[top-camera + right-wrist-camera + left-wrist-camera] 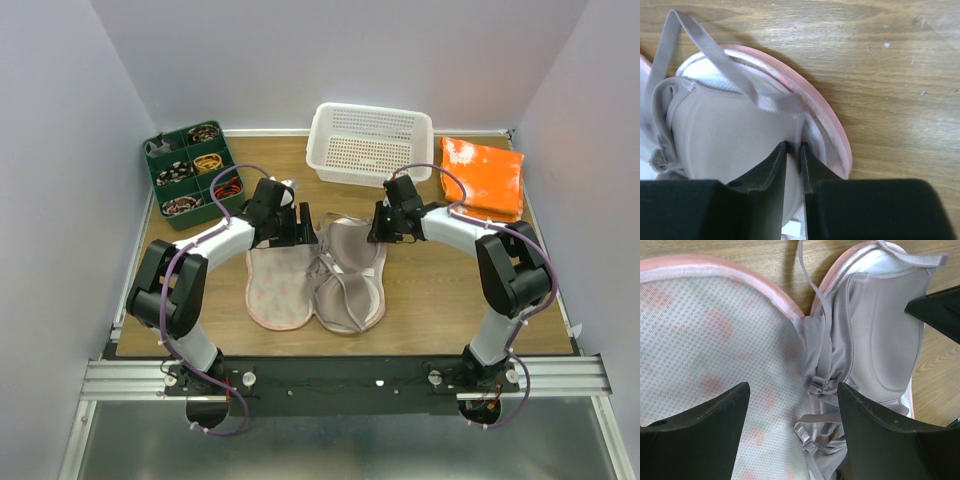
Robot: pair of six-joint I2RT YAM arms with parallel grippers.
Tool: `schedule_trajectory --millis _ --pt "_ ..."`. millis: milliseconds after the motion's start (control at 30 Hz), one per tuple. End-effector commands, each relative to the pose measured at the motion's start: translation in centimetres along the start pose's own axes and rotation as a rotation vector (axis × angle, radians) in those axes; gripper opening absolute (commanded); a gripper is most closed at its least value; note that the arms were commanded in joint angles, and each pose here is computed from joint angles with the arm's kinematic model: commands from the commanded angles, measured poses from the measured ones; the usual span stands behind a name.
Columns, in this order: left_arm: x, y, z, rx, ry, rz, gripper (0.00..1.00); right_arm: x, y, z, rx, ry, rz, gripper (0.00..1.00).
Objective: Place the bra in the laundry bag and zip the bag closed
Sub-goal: Adjust the bra in the laundry bag.
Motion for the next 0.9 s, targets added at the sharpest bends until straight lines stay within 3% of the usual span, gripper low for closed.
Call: schedule_trajectory --millis 0,33,133,400,700,867 --pt "-0.3 -0.9 -0.5 -0.030 0.011 0.001 0.80 -0.9 -0.2 0.0 0.020 0.004 0.096 0.40" --pt "-0.4 -0.9 -0.6 -0.030 0.013 -0.001 0.80 -0.8 -0.8 -0.3 0.001 0.002 0.093 0.48" --pt "-0.8 -0.9 -1.4 -0.037 0.021 0.003 0.81 -1.0 -1.5 -0.7 -0.009 0.005 0.130 0.60" --pt "-3.1 -0.5 -5.9 -0.043 0.056 0.066 0.83 -0.5 -4.8 -2.0 -0.068 -0.001 0.139 0.62" --pt "-5.8 3.7 -8.9 0.159 0.113 0.265 0.80 0.4 -7.5 -3.8 -0.114 -0.006 0.116 0.63" --pt "-4.6 6.8 -9.5 0.193 0.116 0.203 0.78 0.9 -8.3 -4.4 -0.125 -0.008 0.084 0.63"
Point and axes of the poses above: each gripper's point midway between its finger pads, its own y axis out along the fingers, its own x axis along the line the jaws close on, z = x × y, the point moved 9 cm from there along -y, back along the fingers, and after that the axes turned 14 degrees about -y, right-handed, at the moved point
